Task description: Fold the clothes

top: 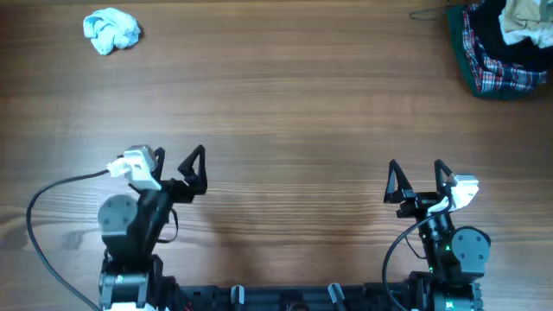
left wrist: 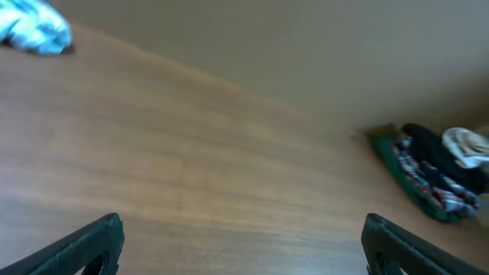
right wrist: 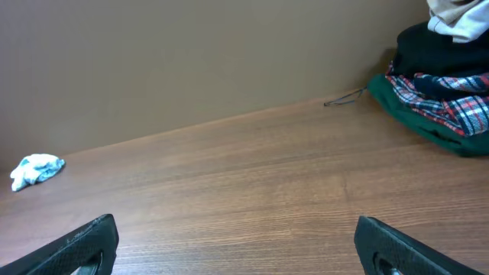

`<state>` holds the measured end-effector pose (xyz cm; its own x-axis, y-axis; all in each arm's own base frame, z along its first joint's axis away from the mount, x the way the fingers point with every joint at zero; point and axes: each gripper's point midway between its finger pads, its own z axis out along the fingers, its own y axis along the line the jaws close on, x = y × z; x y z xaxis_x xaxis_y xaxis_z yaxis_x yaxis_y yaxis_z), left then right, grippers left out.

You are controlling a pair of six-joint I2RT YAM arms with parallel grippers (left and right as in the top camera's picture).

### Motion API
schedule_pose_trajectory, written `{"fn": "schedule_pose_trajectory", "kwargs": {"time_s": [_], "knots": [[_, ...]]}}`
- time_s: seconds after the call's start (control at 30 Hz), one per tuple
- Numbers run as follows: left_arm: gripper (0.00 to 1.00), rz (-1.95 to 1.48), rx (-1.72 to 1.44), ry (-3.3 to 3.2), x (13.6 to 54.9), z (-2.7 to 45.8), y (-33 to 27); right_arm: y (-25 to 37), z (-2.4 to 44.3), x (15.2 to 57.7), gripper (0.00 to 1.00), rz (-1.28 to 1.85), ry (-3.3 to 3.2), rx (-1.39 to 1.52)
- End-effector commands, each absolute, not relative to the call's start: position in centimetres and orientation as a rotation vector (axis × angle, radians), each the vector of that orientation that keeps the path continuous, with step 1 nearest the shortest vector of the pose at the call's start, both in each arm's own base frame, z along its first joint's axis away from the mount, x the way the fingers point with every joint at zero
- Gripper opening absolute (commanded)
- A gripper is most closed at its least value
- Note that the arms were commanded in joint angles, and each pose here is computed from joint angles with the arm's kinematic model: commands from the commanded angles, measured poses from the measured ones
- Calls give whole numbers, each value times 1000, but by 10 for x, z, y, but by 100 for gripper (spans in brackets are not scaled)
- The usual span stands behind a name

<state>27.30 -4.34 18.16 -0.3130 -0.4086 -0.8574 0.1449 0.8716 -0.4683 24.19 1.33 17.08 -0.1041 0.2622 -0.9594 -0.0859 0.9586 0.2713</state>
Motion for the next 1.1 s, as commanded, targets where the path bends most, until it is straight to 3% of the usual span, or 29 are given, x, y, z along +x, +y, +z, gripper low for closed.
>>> {"fn": "schedule_pose_trajectory", "kwargs": {"time_s": [0.0, 0.63, 1.07], "knots": [[100, -579, -111, 1744, 263, 181, -56, 15, 172, 242, 100, 305, 1641, 136], [100, -571, -55, 1557, 240, 186, -58, 15, 172, 242, 100, 305, 1641, 136], [100, -492, -85, 1643, 240, 162, -48, 15, 172, 242, 100, 305, 1641, 136]]}}
